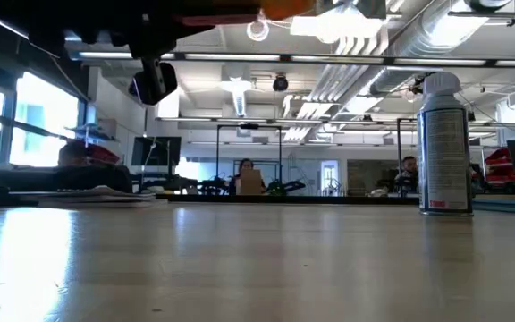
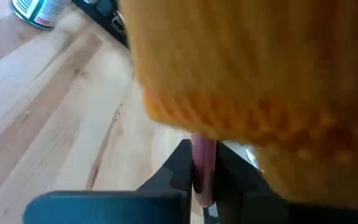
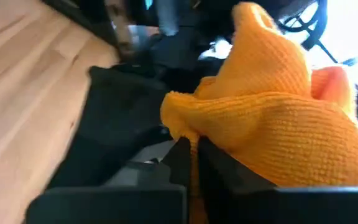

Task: Apply microfiber cloth
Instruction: Wipe the front and back of the cellphone with the yellow microfiber cloth

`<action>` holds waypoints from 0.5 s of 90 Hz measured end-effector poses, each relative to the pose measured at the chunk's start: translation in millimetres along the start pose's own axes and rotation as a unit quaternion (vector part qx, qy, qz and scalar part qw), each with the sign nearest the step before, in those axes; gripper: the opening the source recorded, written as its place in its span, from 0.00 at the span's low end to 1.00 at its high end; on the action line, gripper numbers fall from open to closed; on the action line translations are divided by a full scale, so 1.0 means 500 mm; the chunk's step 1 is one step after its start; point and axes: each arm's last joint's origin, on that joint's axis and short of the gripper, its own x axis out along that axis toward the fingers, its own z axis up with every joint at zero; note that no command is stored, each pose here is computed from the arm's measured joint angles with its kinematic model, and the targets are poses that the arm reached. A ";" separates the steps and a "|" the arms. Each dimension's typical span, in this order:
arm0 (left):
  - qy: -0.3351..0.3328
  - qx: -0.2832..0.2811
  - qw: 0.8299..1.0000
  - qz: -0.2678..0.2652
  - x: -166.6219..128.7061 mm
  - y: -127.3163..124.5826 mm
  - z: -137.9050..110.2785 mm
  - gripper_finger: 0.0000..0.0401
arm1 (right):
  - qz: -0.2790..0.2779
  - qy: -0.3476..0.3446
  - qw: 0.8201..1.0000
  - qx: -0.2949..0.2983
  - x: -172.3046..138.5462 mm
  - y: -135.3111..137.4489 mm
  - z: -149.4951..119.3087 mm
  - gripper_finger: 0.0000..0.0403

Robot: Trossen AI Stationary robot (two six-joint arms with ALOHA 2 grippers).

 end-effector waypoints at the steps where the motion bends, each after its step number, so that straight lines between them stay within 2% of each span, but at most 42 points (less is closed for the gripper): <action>1: 0.000 0.000 1.000 0.000 0.000 0.000 0.000 0.03 | -0.001 0.000 1.000 0.001 0.001 -0.002 0.000 0.00; 30: -0.001 -0.001 1.000 -0.005 0.000 -0.003 0.000 0.03 | -0.048 0.000 0.999 0.008 -0.008 -0.033 0.002 0.00; 37: -0.003 -0.001 1.000 -0.007 0.000 -0.004 0.000 0.03 | -0.043 -0.004 0.999 0.015 -0.009 -0.032 0.003 0.00; 45: 0.000 -0.001 1.000 -0.008 0.000 -0.005 -0.001 0.03 | -0.012 -0.009 1.000 0.022 -0.010 -0.027 0.001 0.00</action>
